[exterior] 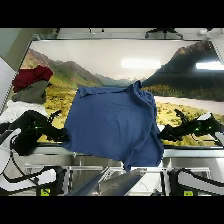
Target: Fold the shirts.
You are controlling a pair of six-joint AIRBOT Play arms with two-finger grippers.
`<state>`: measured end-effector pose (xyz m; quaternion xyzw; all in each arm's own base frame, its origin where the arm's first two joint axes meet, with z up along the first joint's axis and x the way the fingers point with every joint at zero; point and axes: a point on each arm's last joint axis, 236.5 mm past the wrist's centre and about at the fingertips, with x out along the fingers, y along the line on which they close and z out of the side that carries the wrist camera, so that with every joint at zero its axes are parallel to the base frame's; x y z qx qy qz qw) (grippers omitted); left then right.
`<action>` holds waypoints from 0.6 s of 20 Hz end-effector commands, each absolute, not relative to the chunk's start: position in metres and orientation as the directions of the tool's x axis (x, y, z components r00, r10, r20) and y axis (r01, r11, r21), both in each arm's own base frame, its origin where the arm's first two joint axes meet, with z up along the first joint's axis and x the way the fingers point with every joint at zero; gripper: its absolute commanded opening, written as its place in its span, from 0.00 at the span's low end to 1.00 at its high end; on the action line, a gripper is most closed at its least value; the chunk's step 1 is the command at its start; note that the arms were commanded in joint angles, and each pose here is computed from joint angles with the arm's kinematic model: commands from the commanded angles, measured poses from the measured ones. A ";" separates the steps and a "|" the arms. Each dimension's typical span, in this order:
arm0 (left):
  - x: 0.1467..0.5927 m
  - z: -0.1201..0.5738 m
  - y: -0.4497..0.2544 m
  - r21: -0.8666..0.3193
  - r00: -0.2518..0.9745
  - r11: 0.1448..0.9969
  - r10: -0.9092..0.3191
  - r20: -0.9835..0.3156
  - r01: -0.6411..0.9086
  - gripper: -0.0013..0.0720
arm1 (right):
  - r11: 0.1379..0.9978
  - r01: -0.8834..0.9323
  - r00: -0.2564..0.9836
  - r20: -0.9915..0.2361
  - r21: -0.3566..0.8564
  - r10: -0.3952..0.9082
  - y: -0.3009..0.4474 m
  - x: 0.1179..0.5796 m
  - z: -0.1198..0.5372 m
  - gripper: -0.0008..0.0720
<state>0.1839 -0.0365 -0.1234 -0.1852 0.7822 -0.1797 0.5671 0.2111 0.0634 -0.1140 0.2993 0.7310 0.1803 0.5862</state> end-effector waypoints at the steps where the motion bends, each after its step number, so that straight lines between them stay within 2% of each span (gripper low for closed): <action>1: 0.198 -0.119 -0.036 -0.494 -0.251 0.866 -0.497 -0.831 -0.080 0.03 | 0.753 0.238 -0.165 -0.739 0.613 0.653 0.067 0.205 -0.116 0.45; 2: 0.202 -0.116 -0.035 -0.497 -0.247 0.865 -0.499 -0.831 -0.076 0.03 | 0.735 0.233 -0.153 -0.723 0.637 0.674 0.073 0.208 -0.112 0.43; 3: 0.205 -0.113 -0.035 -0.500 -0.242 0.863 -0.502 -0.830 -0.073 0.03 | 0.702 0.212 -0.128 -0.693 0.680 0.710 0.082 0.214 -0.105 0.29; 5: 0.215 -0.105 -0.040 -0.528 -0.215 0.845 -0.533 -0.819 -0.086 0.03 | 0.664 0.194 -0.092 -0.660 0.722 0.745 0.090 0.223 -0.097 0.29; 6: 0.217 -0.104 -0.041 -0.534 -0.208 0.841 -0.539 -0.816 -0.088 0.03 | 0.665 0.193 -0.104 -0.659 0.721 0.745 0.089 0.221 -0.096 0.35; 7: 0.217 -0.104 -0.040 -0.530 -0.210 0.844 -0.535 -0.818 -0.084 0.03 | 0.665 0.202 -0.114 -0.657 0.720 0.746 0.086 0.217 -0.095 0.49; 10: 0.218 -0.106 -0.038 -0.522 -0.205 0.849 -0.526 -0.825 -0.076 0.03 | 0.658 0.241 -0.053 -0.668 0.713 0.743 0.073 0.222 -0.090 0.52; 12: 0.218 -0.105 -0.038 -0.523 -0.205 0.849 -0.527 -0.825 -0.076 0.03 | 0.691 0.271 -0.089 -0.697 0.670 0.711 0.068 0.205 -0.100 0.71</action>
